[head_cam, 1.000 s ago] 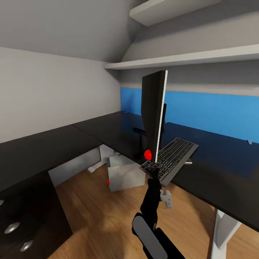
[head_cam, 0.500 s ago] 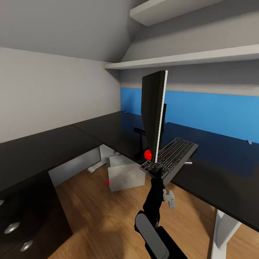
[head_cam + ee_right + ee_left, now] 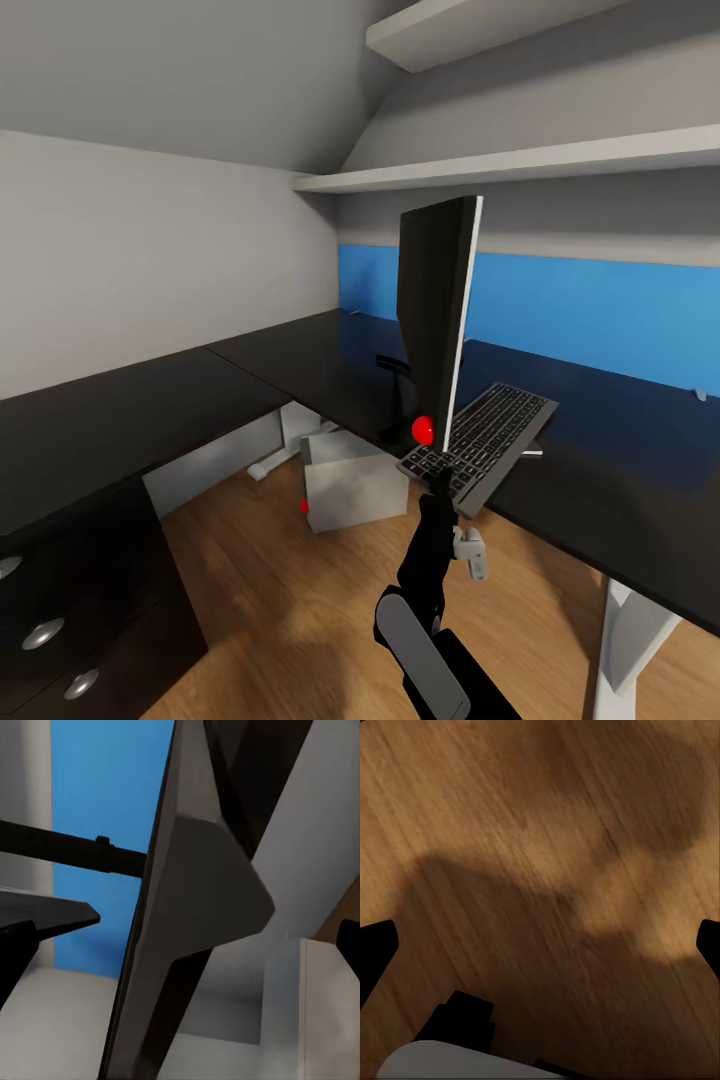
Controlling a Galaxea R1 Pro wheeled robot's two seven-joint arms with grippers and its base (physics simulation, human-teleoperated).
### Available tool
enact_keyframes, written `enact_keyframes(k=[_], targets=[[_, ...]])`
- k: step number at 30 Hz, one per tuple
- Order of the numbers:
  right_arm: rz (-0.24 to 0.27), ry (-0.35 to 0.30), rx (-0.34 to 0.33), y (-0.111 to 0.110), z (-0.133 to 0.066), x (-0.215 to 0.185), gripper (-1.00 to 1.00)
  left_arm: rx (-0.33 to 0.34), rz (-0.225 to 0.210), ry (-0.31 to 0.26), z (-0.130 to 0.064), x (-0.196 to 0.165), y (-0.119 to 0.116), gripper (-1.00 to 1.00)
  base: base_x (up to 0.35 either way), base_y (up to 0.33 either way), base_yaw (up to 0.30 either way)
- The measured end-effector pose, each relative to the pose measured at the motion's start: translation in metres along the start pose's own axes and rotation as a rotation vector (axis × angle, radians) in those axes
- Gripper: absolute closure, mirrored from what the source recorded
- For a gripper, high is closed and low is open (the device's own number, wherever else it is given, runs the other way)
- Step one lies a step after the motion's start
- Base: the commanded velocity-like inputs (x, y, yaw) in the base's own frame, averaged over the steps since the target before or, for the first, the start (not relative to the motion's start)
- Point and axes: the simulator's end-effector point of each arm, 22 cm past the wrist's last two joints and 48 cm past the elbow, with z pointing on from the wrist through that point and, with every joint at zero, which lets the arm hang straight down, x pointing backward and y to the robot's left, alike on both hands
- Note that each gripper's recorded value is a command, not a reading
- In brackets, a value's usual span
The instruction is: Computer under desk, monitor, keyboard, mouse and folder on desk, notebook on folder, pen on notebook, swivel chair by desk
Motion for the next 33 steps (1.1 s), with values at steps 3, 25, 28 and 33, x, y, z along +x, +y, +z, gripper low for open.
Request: enact_keyframes(k=[3,25,28,33], targets=[[0.0,0.0,0.0,0.0,0.0,0.0,-1.0,-0.001,0.001,0.006,0.0008,0.0026,0.0001,-1.0,0.0,0.011,0.0],[-0.001,0.0,-0.006,0.0016,0.0,-0.0002,1.0,-0.002,0.001,0.011,0.0016,0.0051,0.0008,-1.0,0.0,0.001,0.0],[-0.022,0.0,-0.039,0.0094,-0.0003,-0.0001,1.0,-0.002,0.001,0.012,0.0016,0.0052,0.0009,-1.0,0.0,0.0,0.0],[-0.012,0.0,-0.023,0.0057,-0.0001,-0.0001,1.0,-0.002,0.001,0.012,0.0016,0.0052,0.0009,-1.0,0.0,0.0,0.0]])
